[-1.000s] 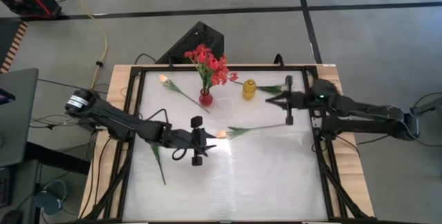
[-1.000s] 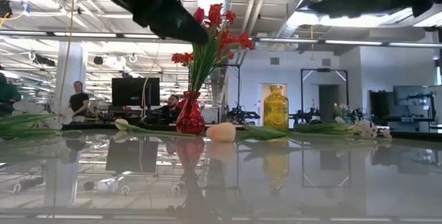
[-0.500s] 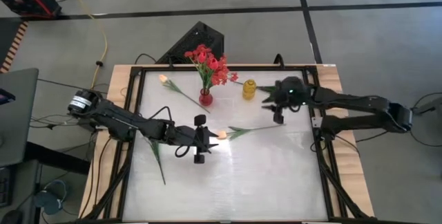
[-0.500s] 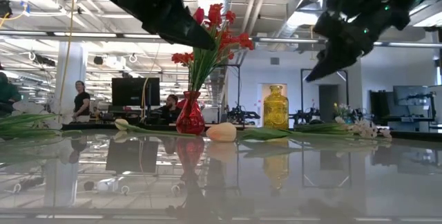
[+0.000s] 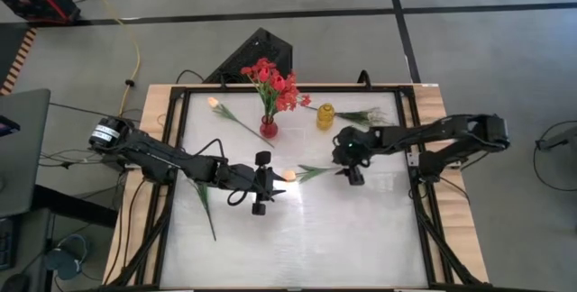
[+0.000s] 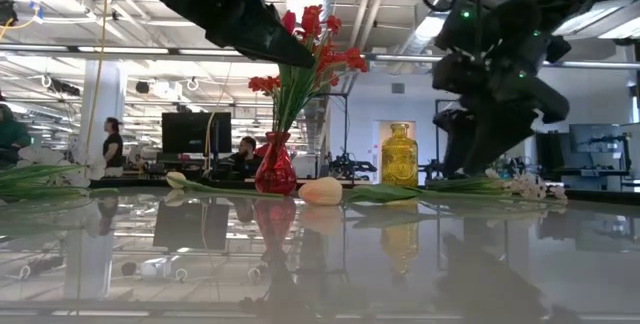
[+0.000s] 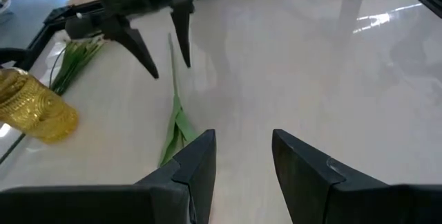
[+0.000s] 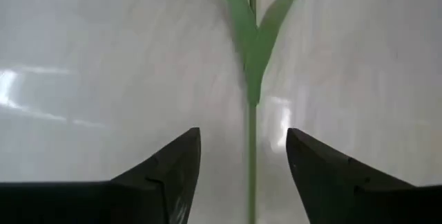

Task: Sort flowers into vase by color
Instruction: Put the bottom white tulip into the yellow vase, then adjust the red vase

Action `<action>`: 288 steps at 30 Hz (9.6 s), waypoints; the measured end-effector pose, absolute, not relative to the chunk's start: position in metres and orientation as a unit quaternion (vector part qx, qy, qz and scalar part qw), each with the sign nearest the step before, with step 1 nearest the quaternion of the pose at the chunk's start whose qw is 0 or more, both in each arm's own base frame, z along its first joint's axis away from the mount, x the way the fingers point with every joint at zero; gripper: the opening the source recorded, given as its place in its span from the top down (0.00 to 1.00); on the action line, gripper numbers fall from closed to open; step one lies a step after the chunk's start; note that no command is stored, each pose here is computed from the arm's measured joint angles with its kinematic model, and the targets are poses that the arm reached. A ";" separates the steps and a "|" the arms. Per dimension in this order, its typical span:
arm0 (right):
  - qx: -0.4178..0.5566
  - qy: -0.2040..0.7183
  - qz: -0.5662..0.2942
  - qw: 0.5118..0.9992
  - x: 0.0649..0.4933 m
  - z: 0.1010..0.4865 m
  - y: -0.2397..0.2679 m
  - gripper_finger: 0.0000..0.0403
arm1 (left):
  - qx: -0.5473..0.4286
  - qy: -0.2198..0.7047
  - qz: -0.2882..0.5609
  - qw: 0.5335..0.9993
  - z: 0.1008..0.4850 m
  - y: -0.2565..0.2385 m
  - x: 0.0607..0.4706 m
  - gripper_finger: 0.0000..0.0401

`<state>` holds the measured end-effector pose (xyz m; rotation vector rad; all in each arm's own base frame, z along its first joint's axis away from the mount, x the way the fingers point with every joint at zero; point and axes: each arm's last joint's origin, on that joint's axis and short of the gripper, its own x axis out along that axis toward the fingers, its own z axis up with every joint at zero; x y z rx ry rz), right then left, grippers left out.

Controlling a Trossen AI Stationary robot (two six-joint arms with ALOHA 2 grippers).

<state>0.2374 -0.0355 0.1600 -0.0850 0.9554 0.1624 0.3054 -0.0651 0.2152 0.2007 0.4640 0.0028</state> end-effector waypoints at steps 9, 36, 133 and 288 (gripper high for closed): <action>-0.045 0.509 0.079 0.856 0.266 0.139 -0.037 0.39 | 0.094 0.217 -0.006 0.972 0.217 -0.066 0.307 0.67; -0.122 0.152 0.082 0.977 0.199 0.290 -0.028 0.96 | 0.106 0.235 -0.004 0.966 0.214 -0.064 0.305 0.67; -0.090 -0.296 -0.127 0.943 0.153 0.254 -0.109 0.95 | 0.008 0.010 -0.026 1.000 0.209 -0.045 0.250 0.67; 0.077 0.209 0.015 0.975 0.199 0.227 -0.059 0.45 | 0.146 0.623 0.090 0.763 0.164 0.168 0.241 0.67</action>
